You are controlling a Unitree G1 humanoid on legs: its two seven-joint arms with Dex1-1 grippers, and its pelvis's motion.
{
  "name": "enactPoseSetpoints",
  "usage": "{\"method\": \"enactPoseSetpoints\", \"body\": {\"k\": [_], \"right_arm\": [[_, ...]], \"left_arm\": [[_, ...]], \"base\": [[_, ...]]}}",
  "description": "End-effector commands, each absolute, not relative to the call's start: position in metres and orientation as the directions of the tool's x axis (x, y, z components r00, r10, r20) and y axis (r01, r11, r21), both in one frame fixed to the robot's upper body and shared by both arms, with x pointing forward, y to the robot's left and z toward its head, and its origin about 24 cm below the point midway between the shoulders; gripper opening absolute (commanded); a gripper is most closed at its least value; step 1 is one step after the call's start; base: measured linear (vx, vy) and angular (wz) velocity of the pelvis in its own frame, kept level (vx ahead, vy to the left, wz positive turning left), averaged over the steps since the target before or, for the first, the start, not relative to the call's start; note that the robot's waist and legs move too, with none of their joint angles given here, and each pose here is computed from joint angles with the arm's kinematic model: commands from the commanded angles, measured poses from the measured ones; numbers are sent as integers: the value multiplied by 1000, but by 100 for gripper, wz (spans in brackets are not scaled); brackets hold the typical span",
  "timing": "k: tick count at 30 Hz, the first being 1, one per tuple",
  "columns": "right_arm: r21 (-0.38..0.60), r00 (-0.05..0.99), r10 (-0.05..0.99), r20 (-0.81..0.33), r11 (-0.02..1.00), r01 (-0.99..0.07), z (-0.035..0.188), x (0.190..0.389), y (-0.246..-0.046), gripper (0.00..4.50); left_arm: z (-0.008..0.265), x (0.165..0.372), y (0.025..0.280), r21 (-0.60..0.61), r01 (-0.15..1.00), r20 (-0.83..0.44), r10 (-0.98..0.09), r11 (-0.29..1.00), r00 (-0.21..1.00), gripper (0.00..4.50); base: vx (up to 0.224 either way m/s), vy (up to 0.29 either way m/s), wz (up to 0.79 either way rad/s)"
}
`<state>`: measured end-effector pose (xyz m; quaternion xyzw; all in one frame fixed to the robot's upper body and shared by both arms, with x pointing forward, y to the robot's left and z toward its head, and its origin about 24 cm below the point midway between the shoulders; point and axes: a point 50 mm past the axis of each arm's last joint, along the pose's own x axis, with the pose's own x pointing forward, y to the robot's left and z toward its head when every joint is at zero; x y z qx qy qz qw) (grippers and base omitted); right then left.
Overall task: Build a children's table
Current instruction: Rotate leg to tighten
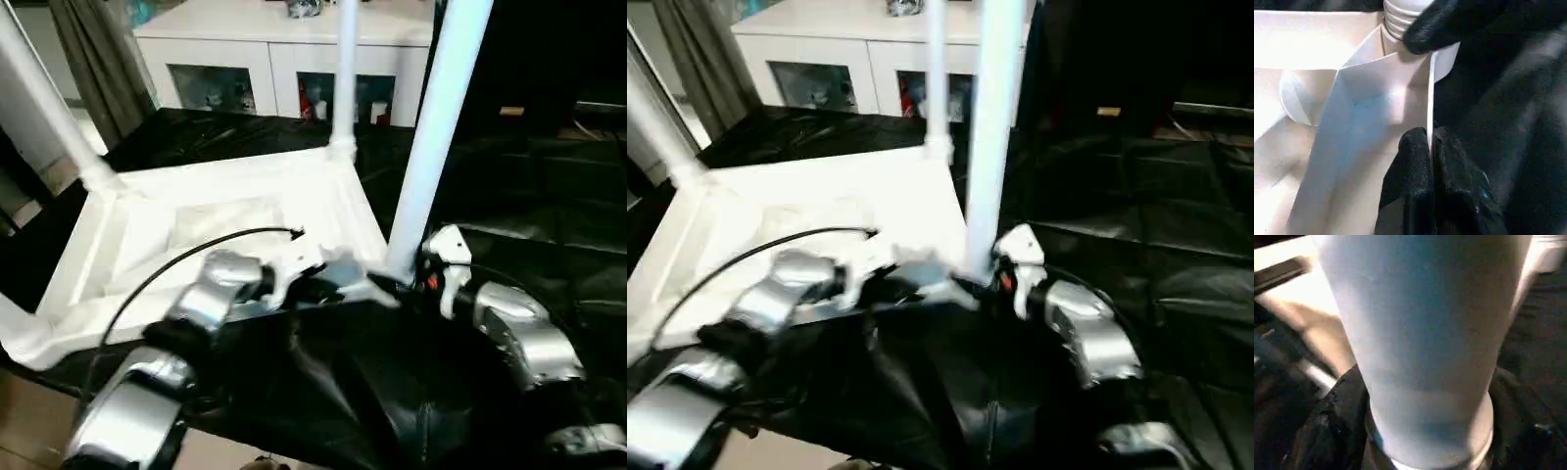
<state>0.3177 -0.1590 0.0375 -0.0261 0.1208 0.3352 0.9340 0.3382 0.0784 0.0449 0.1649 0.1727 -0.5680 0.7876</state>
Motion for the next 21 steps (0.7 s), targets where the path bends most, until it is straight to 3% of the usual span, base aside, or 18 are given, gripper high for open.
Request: {"method": "enactPoseSetpoints", "body": {"k": [1,4,5,8,9,10,14,21], "right_arm": [[62,756,581,-301,803,-592,18,314,-143,276],[67,811,488,-323,866,-495,10,320,-124,276],[74,791,528,-310,843,-533,11,321,-108,276],[86,775,566,-282,819,-567,15,323,-98,276],[88,774,567,-280,818,-568,15,323,-97,345],[91,770,580,-267,810,-579,19,324,-97,345],[87,726,648,-229,757,-648,29,323,-107,358],[73,538,812,-229,565,-822,42,308,-140,358]], "left_arm": [[56,355,77,113,860,-405,-767,498,498,0],[58,359,59,105,826,-383,-744,554,548,0],[59,359,51,107,829,-376,-750,548,544,0],[59,358,45,116,840,-378,-758,531,532,0],[59,357,45,117,841,-378,-759,529,530,0],[59,356,44,113,851,-374,-772,512,514,0],[58,351,48,106,902,-367,-827,419,427,0],[54,336,80,61,977,-396,-894,204,212,0]], "base": [[0,0,0],[0,0,0],[0,0,0],[0,0,0],[0,0,0],[0,0,0],[0,0,0],[0,0,0]]}}
